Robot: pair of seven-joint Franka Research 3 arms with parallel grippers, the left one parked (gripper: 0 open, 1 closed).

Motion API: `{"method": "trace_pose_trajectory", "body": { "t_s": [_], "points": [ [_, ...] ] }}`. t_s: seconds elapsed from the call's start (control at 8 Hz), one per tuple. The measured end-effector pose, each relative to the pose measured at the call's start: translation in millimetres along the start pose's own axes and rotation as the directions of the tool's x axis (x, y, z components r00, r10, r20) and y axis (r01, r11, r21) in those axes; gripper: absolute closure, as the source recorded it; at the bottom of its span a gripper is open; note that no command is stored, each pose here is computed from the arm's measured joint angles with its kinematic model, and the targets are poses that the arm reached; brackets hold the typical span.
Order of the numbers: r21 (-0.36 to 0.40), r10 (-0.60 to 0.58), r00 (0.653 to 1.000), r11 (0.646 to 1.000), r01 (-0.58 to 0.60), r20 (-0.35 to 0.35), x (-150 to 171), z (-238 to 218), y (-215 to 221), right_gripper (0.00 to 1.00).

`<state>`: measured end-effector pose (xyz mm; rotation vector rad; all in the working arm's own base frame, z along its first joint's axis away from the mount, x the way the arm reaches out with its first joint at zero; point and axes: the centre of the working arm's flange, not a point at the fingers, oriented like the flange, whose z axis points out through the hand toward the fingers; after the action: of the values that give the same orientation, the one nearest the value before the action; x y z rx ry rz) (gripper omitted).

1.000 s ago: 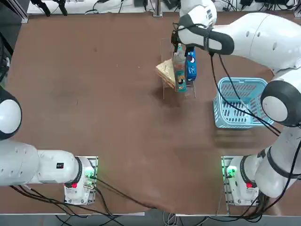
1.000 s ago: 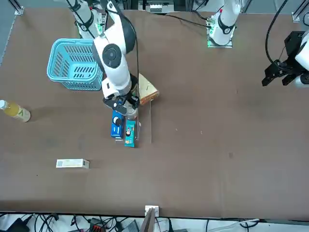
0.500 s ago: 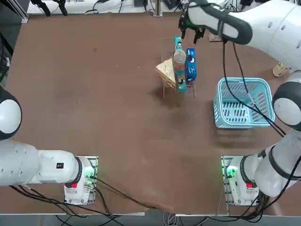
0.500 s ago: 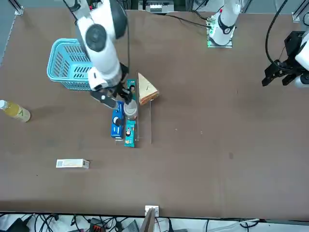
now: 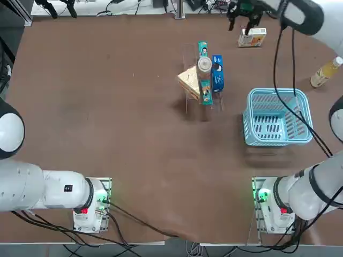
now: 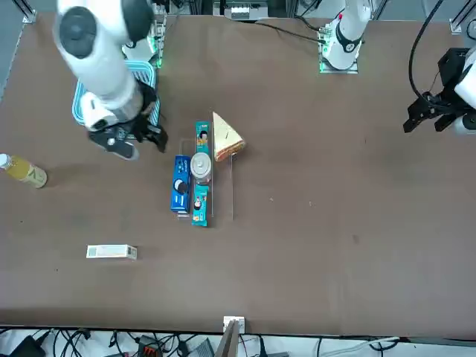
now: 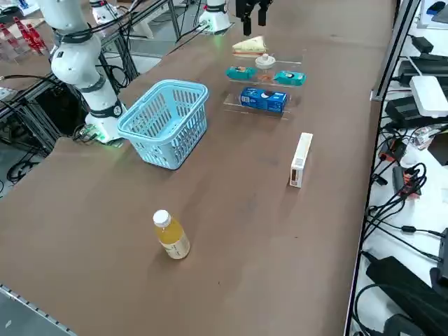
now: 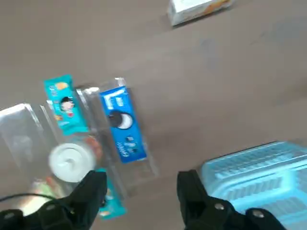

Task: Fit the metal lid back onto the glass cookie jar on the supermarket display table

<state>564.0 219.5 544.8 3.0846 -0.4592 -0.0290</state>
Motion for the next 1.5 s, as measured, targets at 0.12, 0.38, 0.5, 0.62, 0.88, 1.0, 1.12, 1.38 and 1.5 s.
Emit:
{"method": "trace_pose_trajectory", "body": {
  "t_s": [0.12,0.38,0.5,0.62,0.88,1.0,1.12,1.38,1.5],
  "points": [
    [-0.009,-0.035,0.999,0.999,0.035,0.017,11.2,-10.2,28.4,0.08],
    [-0.019,-0.11,0.993,0.994,0.111,0.051,29.9,-36.6,79.4,0.0],
    [-0.02,-0.148,0.986,0.988,0.15,0.073,36.0,-51.0,103.1,0.0],
    [-0.018,-0.175,0.981,0.984,0.177,0.085,39.1,-65.6,125.4,0.0],
    [-0.003,-0.208,0.976,0.978,0.209,0.066,29.7,-101.6,160.9,0.0],
    [0.002,-0.215,0.975,0.977,0.215,0.055,18.7,-115.0,166.9,0.0],
    [0.005,-0.222,0.974,0.975,0.222,0.047,7.7,-122.1,168.4,0.0],
    [0.005,-0.233,0.971,0.972,0.233,0.047,-1.1,-119.7,165.8,0.0],
    [0.005,-0.235,0.971,0.972,0.236,0.047,1.2,-115.9,163.7,0.0]
  ]
}}
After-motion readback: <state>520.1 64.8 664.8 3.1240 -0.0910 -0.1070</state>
